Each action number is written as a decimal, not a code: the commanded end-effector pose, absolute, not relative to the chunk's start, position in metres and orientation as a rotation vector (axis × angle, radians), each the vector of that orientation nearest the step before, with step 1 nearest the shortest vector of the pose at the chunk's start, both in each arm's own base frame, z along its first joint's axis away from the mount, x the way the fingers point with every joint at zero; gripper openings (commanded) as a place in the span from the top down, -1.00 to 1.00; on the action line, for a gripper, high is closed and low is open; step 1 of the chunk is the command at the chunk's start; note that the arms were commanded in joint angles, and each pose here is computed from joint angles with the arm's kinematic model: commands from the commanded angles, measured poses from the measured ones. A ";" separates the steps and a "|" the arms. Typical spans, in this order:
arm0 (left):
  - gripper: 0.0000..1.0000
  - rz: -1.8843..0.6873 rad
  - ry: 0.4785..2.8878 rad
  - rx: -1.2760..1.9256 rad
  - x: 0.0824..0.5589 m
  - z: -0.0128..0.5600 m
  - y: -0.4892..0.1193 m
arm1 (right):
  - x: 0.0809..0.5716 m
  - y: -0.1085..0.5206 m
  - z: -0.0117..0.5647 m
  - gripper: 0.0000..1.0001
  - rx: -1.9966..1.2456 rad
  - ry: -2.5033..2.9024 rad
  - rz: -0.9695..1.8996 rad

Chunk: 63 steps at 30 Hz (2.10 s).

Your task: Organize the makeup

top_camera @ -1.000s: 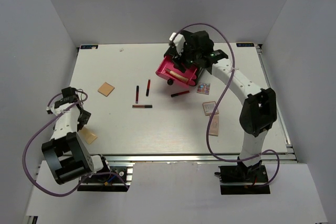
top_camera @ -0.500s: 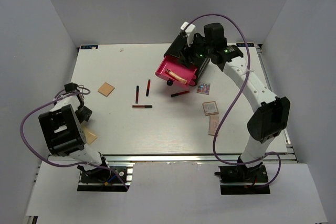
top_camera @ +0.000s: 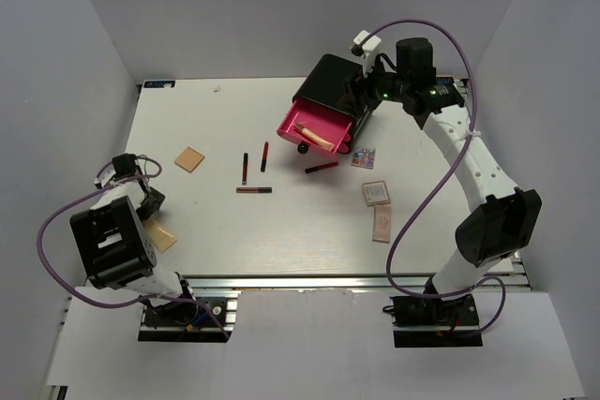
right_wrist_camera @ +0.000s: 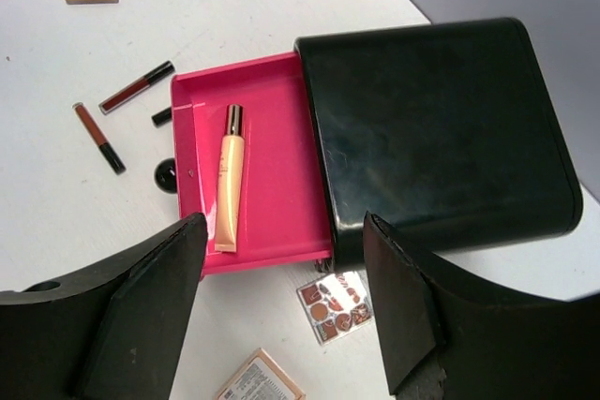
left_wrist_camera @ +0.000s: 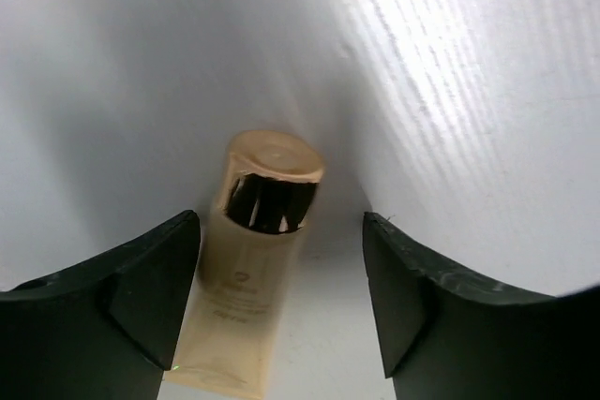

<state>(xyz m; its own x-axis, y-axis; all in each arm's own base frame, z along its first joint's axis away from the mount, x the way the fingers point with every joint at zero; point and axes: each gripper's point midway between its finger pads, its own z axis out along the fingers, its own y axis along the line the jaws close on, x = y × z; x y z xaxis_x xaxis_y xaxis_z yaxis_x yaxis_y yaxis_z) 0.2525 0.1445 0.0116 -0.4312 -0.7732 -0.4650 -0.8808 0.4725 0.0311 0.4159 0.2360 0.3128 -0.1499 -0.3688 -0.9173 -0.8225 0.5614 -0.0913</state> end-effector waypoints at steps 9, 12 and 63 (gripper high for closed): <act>0.64 -0.076 2.416 -1.336 0.267 0.003 0.072 | 0.417 0.218 0.347 -0.46 -0.887 1.683 0.619; 0.72 -0.308 2.349 -1.184 0.310 0.045 0.022 | 0.419 0.206 0.351 -0.45 -0.845 1.678 0.621; 1.00 -0.788 2.048 -0.687 0.451 0.309 -0.274 | 0.392 0.181 0.295 -0.23 -1.117 1.583 0.592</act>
<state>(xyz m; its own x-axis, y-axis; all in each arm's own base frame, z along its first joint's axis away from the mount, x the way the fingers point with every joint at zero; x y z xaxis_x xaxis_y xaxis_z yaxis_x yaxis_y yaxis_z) 0.4774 -0.3100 0.2660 -0.5459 -0.7595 -0.3537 -0.2578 0.5539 -0.7916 0.3844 0.1744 0.2894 -0.0817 -0.3067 -0.9483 -0.8690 0.4879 -0.0830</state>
